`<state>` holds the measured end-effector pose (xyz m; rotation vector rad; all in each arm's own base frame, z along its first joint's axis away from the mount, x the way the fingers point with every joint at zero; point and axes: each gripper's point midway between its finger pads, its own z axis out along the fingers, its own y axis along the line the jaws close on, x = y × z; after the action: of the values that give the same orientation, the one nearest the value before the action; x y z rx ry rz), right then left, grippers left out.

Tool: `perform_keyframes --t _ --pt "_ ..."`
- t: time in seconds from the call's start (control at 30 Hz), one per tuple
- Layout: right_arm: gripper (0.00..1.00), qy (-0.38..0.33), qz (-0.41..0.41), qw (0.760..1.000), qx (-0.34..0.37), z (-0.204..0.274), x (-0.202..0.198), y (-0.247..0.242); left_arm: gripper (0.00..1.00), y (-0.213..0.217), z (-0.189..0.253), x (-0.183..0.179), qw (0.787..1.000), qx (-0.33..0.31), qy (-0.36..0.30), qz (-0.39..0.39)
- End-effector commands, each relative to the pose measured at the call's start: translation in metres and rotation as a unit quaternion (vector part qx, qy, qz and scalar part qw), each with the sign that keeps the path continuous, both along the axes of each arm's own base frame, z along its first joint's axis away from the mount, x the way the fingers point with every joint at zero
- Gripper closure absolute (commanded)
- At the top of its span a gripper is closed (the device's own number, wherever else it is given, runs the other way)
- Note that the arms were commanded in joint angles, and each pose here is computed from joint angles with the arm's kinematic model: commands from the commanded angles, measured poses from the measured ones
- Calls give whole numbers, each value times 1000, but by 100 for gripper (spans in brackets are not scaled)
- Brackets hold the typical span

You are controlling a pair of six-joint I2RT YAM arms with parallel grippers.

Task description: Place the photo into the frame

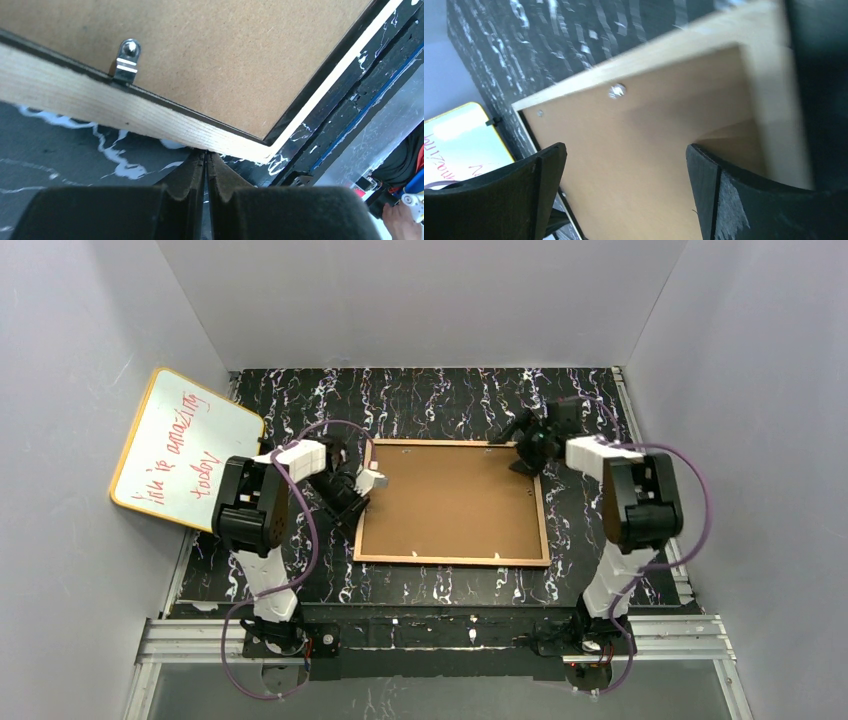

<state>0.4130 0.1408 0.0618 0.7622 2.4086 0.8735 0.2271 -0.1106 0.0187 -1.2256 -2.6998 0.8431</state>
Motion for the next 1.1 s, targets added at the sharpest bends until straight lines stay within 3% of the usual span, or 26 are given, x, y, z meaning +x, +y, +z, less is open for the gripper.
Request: perform_keyframes --t 0.0,0.07,0.17,0.37,0.53,0.7,0.87,1.07 --pt "1 3 72 997 14 6 26 60 95 -28 -1 -6 999 -11 -13 -36" --pt "1 10 87 996 16 3 39 77 95 -38 -3 -8 999 -9 -9 -46" --pt "1 -24 102 994 24 39 61 89 95 -46 -1 -11 998 -10 -2 -58" --pt "1 -100 68 993 -11 111 77 41 96 -34 5 -17 997 3 -10 -74" --pt "1 -75 -33 995 -59 89 53 -49 96 -30 10 -19 997 4 -18 -78" --pt "1 -43 -105 989 -92 54 23 -106 96 -27 9 -23 996 6 -13 -84" --pt "1 -9 -99 992 -81 23 11 -107 96 -26 8 -26 996 6 -14 -85" --pt "2 12 -49 998 -36 -1 14 -68 96 -28 5 -27 997 1 -14 -82"
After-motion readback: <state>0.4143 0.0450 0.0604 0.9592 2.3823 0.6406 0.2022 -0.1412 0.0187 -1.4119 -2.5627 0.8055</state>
